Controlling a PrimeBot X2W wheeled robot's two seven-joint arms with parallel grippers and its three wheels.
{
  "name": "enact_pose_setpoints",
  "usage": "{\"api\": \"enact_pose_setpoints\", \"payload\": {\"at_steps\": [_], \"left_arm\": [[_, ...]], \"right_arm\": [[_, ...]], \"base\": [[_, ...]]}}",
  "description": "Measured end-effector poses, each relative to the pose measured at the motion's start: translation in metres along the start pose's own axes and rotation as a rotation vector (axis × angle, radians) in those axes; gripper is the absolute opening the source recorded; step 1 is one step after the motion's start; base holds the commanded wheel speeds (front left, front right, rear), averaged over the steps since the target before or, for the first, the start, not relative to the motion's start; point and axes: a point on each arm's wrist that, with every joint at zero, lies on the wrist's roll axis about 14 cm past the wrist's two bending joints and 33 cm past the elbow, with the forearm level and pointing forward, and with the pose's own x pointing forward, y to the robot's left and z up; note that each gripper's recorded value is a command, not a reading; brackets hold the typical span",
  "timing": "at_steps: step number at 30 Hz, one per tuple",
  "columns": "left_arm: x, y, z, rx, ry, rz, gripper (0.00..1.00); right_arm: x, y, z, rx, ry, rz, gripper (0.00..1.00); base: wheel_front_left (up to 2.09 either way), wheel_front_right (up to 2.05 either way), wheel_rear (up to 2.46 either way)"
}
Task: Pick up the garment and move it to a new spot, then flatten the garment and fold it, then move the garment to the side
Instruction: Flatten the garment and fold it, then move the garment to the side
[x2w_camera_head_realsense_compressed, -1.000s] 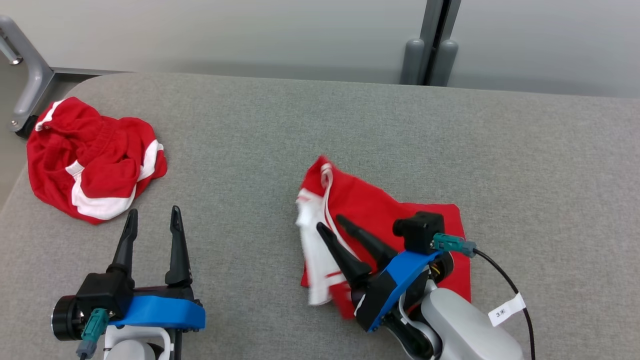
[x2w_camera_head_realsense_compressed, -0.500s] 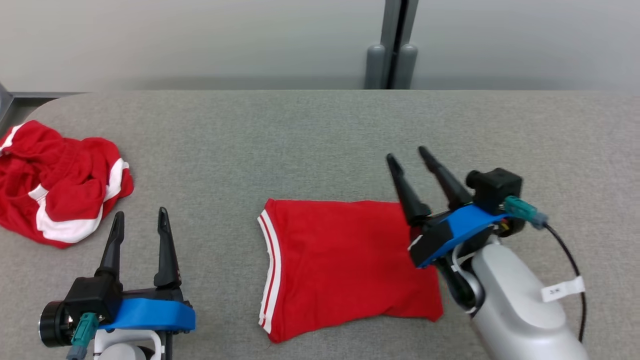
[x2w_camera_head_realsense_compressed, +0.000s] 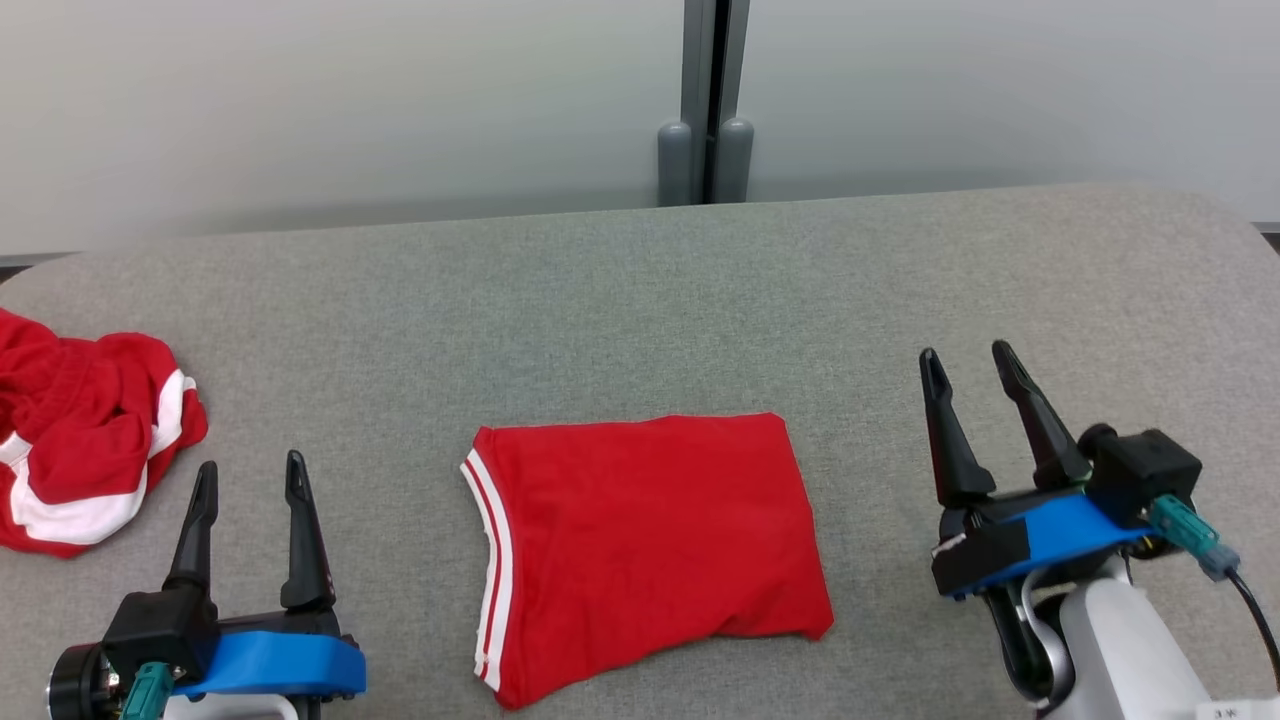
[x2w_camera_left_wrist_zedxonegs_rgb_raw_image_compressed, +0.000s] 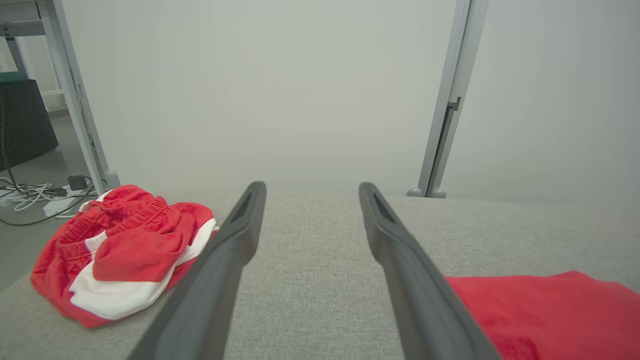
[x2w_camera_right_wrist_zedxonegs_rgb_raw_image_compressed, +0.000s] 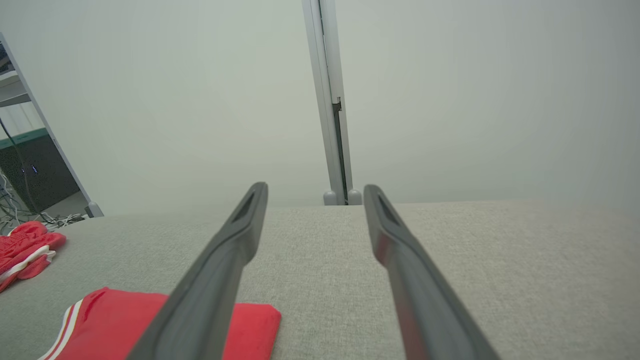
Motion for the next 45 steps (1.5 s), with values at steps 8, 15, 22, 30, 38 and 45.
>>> {"api": "enact_pose_setpoints", "payload": {"at_steps": [8, 15, 22, 30, 38, 45], "left_arm": [[-0.011, -0.001, 0.005, 0.006, -0.012, 0.004, 1.0], [-0.019, 0.004, 0.005, 0.01, -0.009, 0.016, 1.0], [-0.026, 0.004, 0.003, 0.016, -0.003, 0.02, 1.0], [-0.027, 0.002, 0.0, 0.014, 0.007, 0.017, 1.0], [-0.028, 0.002, -0.002, 0.011, 0.014, 0.019, 1.0], [-0.028, 0.004, -0.004, 0.007, 0.021, 0.028, 1.0]], "right_arm": [[-0.032, -0.009, 0.003, -0.008, 0.015, -0.049, 1.0], [-0.051, -0.012, 0.0, -0.023, 0.05, -0.066, 1.0], [-0.064, -0.012, -0.011, -0.029, 0.098, -0.072, 1.0], [-0.066, -0.014, -0.012, -0.034, 0.109, -0.077, 1.0], [-0.066, -0.015, -0.017, -0.042, 0.135, -0.079, 1.0], [-0.05, -0.005, -0.009, -0.061, 0.116, -0.042, 1.0]], "base": [[0.0, 0.0, 0.0], [0.0, 0.0, 0.0], [0.0, 0.0, 0.0], [0.0, 0.0, 0.0], [0.0, 0.0, 0.0], [0.0, 0.0, 0.0]]}}
